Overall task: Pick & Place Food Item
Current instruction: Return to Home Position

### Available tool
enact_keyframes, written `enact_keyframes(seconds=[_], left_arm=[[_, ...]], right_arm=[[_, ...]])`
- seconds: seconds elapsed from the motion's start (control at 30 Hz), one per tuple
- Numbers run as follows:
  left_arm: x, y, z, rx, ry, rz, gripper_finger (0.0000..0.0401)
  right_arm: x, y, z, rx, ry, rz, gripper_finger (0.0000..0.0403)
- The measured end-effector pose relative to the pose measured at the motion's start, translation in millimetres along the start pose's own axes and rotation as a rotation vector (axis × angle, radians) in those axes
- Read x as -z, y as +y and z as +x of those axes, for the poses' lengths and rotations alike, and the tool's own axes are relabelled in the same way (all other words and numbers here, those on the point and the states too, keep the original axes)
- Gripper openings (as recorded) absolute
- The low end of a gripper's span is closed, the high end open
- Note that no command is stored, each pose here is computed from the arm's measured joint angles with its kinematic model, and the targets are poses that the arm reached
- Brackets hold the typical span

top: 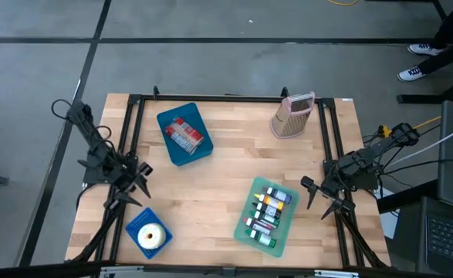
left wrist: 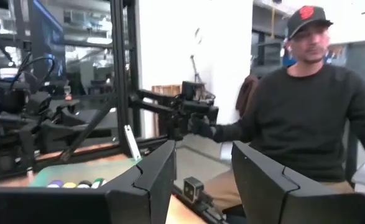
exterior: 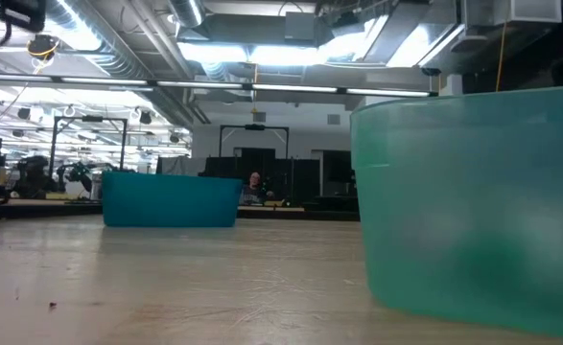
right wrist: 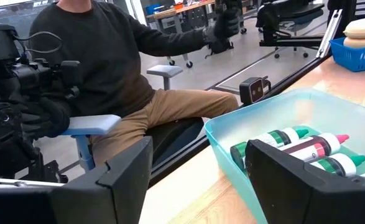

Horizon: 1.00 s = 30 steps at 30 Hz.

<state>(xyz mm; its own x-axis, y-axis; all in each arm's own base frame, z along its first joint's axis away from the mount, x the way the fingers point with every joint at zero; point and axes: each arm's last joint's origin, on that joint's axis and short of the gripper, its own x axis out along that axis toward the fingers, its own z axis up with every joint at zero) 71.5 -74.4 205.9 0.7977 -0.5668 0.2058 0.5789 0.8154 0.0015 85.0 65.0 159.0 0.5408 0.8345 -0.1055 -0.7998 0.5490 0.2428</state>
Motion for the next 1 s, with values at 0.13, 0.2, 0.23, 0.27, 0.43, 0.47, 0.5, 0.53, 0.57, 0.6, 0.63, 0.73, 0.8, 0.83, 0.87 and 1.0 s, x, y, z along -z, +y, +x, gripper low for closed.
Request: enact_keyframes(seconds=[0.13,0.2,0.23,0.27,0.43,0.47,0.5,0.53,0.57,0.6,0.63,0.73,0.8,0.83,0.87,1.0], left_arm=[[16,0,-7,0.026,-0.009,-0.033,0.0154],[16,1,-8,0.011,-0.011,-0.058,0.0157],[17,1,-8,0.007,-0.004,-0.057,0.0157],[18,1,-9,0.012,0.002,-0.054,0.0157],[26,0,-10,0.028,0.088,-0.049,0.0153],[27,0,-10,0.028,0.099,-0.050,0.0152],[29,0,-11,0.028,0.118,-0.050,0.0152],[30,1,-12,0.031,0.131,-0.049,0.0151],[31,1,-13,0.039,0.134,-0.053,0.0151],[32,0,-13,0.044,0.147,-0.060,0.0151],[33,0,-14,0.055,0.160,-0.060,0.0151],[34,-2,-14,0.118,0.169,-0.065,0.0152],[35,-3,-14,0.155,0.176,-0.061,0.0154],[35,-3,-14,0.175,0.181,-0.060,0.0155],[36,-4,-14,0.190,0.186,-0.061,0.0155],[37,-4,-14,0.201,0.200,-0.055,0.0152]], right_arm=[[0,0,0,-0.001,0.000,-0.001,0.0254],[0,0,0,-0.004,0.000,-0.006,0.0254],[0,0,0,-0.006,0.000,-0.012,0.0254],[0,0,0,-0.010,0.000,-0.018,0.0254],[0,1,0,-0.029,0.004,-0.020,0.0254],[0,1,0,-0.028,0.004,-0.020,0.0254],[0,1,0,-0.028,0.004,-0.020,0.0254],[0,1,0,-0.028,0.004,-0.020,0.0254],[0,1,0,-0.028,0.004,-0.020,0.0254],[0,1,0,-0.028,0.004,-0.020,0.0254],[0,1,0,-0.028,0.004,-0.020,0.0254],[0,1,0,-0.028,0.004,-0.020,0.0254],[0,1,0,-0.027,0.003,-0.020,0.0254],[0,1,0,-0.025,0.003,-0.020,0.0254],[0,1,0,-0.025,0.005,-0.019,0.0254],[0,1,0,-0.024,0.007,-0.028,0.0254]])
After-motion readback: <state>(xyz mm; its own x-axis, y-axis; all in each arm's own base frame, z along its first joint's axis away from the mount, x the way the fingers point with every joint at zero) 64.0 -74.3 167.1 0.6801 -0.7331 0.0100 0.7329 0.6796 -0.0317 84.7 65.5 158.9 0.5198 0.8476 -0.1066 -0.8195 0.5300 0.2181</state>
